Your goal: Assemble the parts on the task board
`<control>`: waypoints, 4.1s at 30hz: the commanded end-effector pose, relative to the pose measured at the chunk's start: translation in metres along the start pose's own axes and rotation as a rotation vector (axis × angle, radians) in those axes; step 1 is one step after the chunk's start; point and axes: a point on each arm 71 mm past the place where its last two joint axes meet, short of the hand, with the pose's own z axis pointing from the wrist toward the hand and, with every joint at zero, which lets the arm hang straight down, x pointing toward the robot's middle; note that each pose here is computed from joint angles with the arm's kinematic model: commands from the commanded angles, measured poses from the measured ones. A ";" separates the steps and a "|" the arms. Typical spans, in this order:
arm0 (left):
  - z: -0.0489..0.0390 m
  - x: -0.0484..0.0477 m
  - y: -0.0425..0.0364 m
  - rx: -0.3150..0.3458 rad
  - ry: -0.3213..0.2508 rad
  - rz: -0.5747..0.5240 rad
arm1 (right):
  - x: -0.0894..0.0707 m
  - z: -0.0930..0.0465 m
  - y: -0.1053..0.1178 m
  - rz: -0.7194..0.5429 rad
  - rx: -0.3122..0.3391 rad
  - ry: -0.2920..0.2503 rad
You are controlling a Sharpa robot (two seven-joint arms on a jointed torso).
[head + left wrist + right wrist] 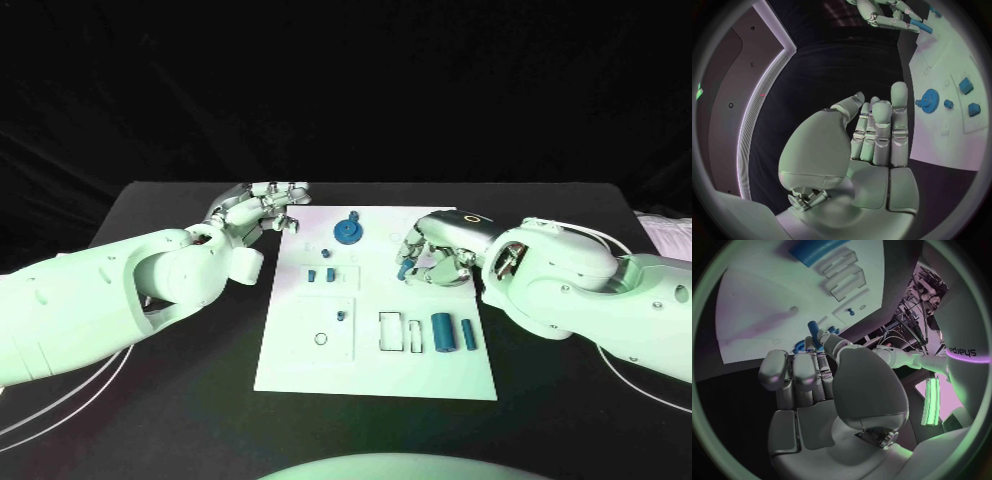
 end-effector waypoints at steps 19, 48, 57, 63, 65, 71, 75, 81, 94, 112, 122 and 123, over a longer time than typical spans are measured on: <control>0.0015 0.0082 0.0006 0.001 0.037 -0.009 | 0.040 0.038 0.089 0.038 -0.239 0.070; 0.0017 0.0093 0.0008 0.000 0.041 -0.010 | 0.083 0.050 0.101 0.044 -0.276 0.201; 0.0015 0.0087 0.0008 -0.001 0.040 -0.010 | 0.085 0.052 0.097 0.022 -0.261 0.210; 0.0014 0.0083 0.0007 -0.001 0.039 -0.010 | 0.085 0.051 0.097 0.008 -0.259 0.200; 0.0014 0.0084 0.0007 -0.001 0.040 -0.010 | 0.085 0.051 0.097 0.006 -0.260 0.198; 0.0014 0.0083 0.0007 -0.001 0.040 -0.010 | 0.085 0.051 0.099 0.005 -0.264 0.181; 0.0017 0.0083 0.0008 -0.001 0.040 -0.010 | 0.086 0.051 0.101 0.000 -0.268 0.175; 0.0017 0.0081 0.0008 -0.001 0.040 -0.010 | 0.087 0.050 0.101 -0.001 -0.267 0.177; 0.0018 0.0080 0.0009 -0.002 0.040 -0.010 | 0.087 0.049 0.099 -0.017 -0.254 0.181; 0.0016 0.0076 0.0010 -0.004 0.042 -0.011 | 0.086 0.048 0.098 -0.022 -0.249 0.173; 0.0018 0.0074 0.0011 -0.005 0.042 -0.010 | 0.086 0.046 0.097 -0.020 -0.247 0.173; 0.0018 0.0074 0.0011 -0.005 0.042 -0.010 | 0.085 0.045 0.097 -0.020 -0.246 0.174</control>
